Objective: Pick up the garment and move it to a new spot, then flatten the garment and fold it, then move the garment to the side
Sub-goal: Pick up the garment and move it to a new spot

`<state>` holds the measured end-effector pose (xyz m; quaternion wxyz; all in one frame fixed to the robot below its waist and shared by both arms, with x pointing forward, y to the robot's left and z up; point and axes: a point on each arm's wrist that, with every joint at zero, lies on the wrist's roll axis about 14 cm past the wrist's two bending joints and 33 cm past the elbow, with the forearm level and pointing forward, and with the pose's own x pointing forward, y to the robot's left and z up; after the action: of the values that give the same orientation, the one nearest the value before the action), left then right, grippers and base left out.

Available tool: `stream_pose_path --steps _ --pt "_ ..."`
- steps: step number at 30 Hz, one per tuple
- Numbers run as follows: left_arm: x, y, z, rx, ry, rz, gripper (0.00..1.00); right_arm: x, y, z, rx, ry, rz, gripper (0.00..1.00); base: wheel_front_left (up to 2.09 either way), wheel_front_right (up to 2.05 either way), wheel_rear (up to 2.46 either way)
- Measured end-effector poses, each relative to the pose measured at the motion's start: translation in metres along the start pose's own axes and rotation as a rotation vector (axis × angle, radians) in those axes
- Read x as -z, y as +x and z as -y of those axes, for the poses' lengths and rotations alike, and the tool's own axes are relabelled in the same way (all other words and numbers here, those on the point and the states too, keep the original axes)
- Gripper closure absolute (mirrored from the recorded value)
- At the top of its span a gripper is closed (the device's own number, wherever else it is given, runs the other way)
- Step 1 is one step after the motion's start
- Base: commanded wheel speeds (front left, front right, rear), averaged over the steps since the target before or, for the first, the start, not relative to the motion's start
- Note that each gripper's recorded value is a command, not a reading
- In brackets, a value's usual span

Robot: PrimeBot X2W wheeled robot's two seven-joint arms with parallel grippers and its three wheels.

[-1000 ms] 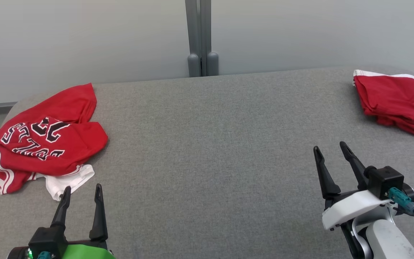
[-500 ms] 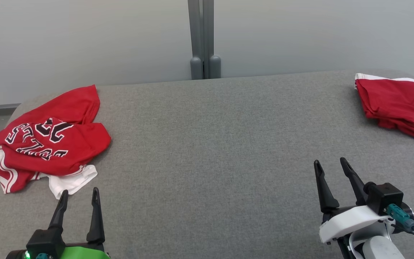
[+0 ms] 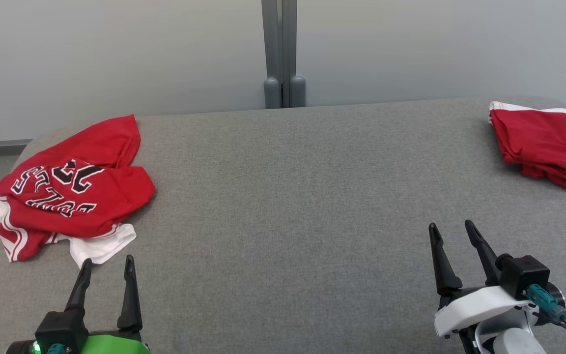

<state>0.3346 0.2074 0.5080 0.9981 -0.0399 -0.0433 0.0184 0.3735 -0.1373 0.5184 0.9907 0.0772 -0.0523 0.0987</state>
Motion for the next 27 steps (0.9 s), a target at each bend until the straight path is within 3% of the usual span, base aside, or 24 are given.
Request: stream_pose_path --steps 27 --pt "-0.005 -0.004 -0.010 -0.035 0.006 0.001 0.00 0.004 0.000 -0.008 -0.017 -0.008 -0.010 0.00 0.00 0.00 0.00"
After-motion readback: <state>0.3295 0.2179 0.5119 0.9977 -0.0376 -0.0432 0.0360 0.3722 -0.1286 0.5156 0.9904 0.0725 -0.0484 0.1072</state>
